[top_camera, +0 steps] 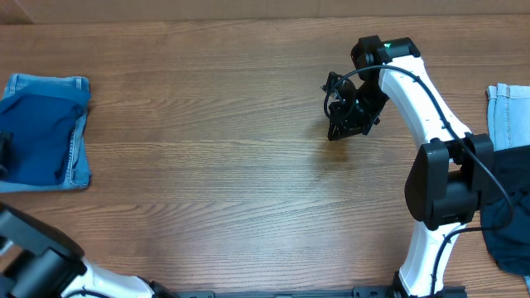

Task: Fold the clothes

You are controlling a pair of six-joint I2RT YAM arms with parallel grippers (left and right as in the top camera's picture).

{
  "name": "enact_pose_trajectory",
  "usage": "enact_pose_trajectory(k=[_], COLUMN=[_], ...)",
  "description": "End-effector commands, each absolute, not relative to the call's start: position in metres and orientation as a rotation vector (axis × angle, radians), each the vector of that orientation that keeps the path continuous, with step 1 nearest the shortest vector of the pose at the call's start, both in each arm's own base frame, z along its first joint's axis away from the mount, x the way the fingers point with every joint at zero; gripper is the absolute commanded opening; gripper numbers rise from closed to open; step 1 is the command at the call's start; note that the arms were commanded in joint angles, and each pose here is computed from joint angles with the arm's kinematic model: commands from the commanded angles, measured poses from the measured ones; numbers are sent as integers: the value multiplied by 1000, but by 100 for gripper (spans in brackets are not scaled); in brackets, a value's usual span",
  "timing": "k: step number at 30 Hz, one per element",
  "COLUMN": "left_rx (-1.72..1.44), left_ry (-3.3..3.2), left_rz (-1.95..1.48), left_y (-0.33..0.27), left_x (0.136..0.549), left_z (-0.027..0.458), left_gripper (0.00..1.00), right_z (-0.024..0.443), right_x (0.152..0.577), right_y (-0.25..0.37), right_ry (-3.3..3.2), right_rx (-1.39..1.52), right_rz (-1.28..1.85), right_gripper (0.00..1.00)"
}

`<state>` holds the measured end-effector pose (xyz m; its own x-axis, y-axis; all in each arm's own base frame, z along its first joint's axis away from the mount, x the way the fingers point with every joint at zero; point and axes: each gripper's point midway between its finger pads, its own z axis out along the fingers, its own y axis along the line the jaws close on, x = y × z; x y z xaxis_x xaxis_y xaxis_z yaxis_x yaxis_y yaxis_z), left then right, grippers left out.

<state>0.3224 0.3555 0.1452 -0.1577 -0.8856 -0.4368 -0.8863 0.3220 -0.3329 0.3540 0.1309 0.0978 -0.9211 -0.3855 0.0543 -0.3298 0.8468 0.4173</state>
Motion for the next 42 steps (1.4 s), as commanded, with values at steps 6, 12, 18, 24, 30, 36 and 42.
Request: enact_pose_trajectory(k=[6,12,18,24,30,36,42], left_rx=[-806,-923,-1028,-1292,-1254,-1059,-622], left_ry=[1962,2131,2235,2346,2322,2217,2013], left_rz=[-164,-132,-183,-289,-474,-641,-691], left_y=[290,323,348,365,346,331,293], left_x=[376,385,389,343,355,381,416], left_z=[292,195,95,-28,-41,13,174], left_gripper=[4,4,4,4,25,51,68], right_z=[111,111,112,112,112,110,109], right_x=[364,361,355,355,355,356,363], right_y=[136,135,134,134,134,131,132], right_ry=[-2944,-2934,-2910,-2911,-2912,-2919,-2946], right_rx=[597,591,576,542,542,547,562], right_rz=[-634,-632,-628,-624,-623,-596,-601], right_gripper=[15,15,15,16,16,16,18])
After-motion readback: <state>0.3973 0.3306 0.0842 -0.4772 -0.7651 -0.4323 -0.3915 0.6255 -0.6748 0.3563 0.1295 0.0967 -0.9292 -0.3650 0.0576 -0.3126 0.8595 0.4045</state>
